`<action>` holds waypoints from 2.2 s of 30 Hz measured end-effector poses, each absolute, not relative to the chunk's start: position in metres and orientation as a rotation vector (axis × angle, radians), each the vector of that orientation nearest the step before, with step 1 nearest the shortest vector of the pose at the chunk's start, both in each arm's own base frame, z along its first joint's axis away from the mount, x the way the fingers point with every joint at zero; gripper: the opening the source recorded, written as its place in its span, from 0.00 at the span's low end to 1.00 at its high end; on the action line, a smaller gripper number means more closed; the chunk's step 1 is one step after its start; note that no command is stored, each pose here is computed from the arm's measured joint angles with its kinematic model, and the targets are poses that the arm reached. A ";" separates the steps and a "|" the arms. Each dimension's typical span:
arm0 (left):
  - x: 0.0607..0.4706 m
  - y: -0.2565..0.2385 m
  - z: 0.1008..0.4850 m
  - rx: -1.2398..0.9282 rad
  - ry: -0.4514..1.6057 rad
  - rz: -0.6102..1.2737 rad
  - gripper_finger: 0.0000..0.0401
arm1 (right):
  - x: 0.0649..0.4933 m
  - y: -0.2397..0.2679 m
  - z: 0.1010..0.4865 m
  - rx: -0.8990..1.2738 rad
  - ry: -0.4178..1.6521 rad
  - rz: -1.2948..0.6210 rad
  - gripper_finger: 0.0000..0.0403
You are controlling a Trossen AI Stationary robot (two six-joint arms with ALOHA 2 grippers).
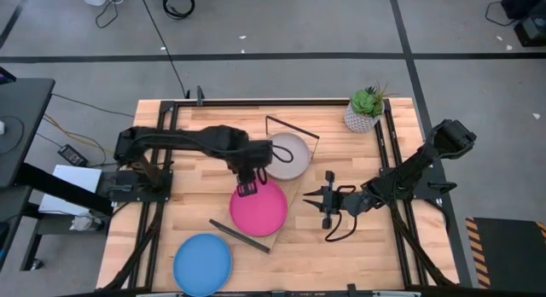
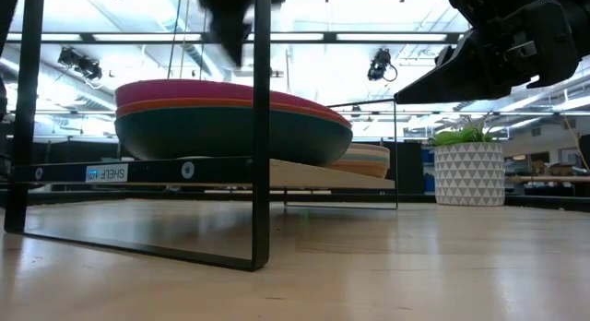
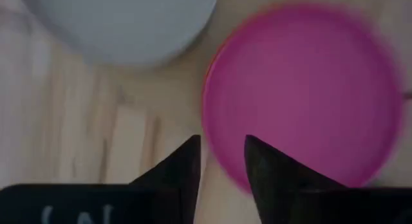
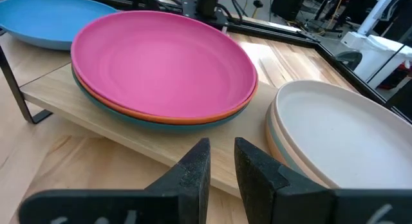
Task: Place and stack plates onto a shelf
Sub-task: Stack the blue plate on top of the pink plate on the shelf
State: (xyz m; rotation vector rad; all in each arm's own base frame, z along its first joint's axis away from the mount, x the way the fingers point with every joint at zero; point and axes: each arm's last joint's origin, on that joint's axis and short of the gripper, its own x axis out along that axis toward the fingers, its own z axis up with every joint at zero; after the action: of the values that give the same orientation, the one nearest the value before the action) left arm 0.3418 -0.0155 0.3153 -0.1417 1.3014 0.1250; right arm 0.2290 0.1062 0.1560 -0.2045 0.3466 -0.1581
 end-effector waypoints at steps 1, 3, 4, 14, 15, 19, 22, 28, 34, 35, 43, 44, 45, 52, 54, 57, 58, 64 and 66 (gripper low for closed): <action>0.341 -0.023 0.327 -0.111 1.237 0.090 0.32 | 0.229 0.106 0.156 -0.204 0.348 -0.158 0.19; 0.339 -0.045 0.349 -0.078 1.087 -0.021 0.33 | 0.229 0.106 0.156 -0.207 0.351 -0.158 0.19; 0.335 -0.057 0.359 -0.081 1.019 -0.098 0.33 | 0.229 0.106 0.155 -0.207 0.352 -0.158 0.19; 0.286 -0.200 0.369 -0.124 0.914 -0.352 0.33 | 0.228 0.105 0.155 -0.239 0.354 -0.178 0.19; 0.278 -0.211 0.364 -0.141 0.955 -0.327 0.33 | 0.229 0.106 0.156 -0.242 0.350 -0.179 0.19; 0.255 -0.245 0.342 -0.238 1.076 -0.155 0.33 | 0.229 0.106 0.156 -0.248 0.349 -0.177 0.19; 0.246 -0.269 0.320 -0.301 1.144 -0.044 0.33 | 0.228 0.105 0.155 -0.251 0.358 -0.178 0.19; 0.234 -0.313 0.275 -0.410 1.277 0.066 0.33 | 0.228 0.107 0.155 -0.248 0.358 -0.172 0.19; 0.227 -0.338 0.235 -0.507 1.360 0.237 0.34 | 0.227 0.108 0.155 -0.255 0.355 -0.168 0.19; 0.227 -0.340 0.229 -0.518 1.363 0.269 0.34 | 0.228 0.108 0.156 -0.261 0.353 -0.166 0.19; 0.244 -0.347 0.197 -0.579 1.351 0.344 0.43 | 0.232 0.099 0.158 -0.278 0.339 -0.198 0.19; 0.246 -0.346 0.195 -0.576 1.361 0.356 0.45 | 0.233 0.098 0.158 -0.278 0.337 -0.195 0.19; 0.248 -0.344 0.193 -0.570 1.367 0.370 0.47 | 0.234 0.097 0.158 -0.281 0.337 -0.194 0.19; 0.251 -0.348 0.171 -0.493 1.412 0.354 0.50 | 0.237 0.093 0.160 -0.271 0.329 -0.172 0.19; 0.251 -0.348 0.164 -0.473 1.430 0.371 0.47 | 0.237 0.091 0.160 -0.270 0.330 -0.177 0.19; 0.250 -0.348 0.158 -0.468 1.473 0.383 0.37 | 0.238 0.090 0.160 -0.268 0.331 -0.173 0.19; 0.250 -0.348 0.157 -0.466 1.485 0.385 0.33 | 0.238 0.090 0.159 -0.266 0.331 -0.168 0.19; 0.250 -0.347 0.174 -0.464 1.576 0.335 0.05 | 0.239 0.088 0.160 -0.260 0.324 -0.169 0.19; 0.250 -0.350 0.194 -0.510 1.600 0.287 0.05 | 0.240 0.087 0.161 -0.257 0.319 -0.171 0.19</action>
State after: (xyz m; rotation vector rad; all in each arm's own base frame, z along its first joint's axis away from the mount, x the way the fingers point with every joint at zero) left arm 0.2499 -0.3496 0.1944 -0.5097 1.6000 0.2874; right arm 0.2400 0.0873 0.1609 -0.2572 0.3194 -0.1711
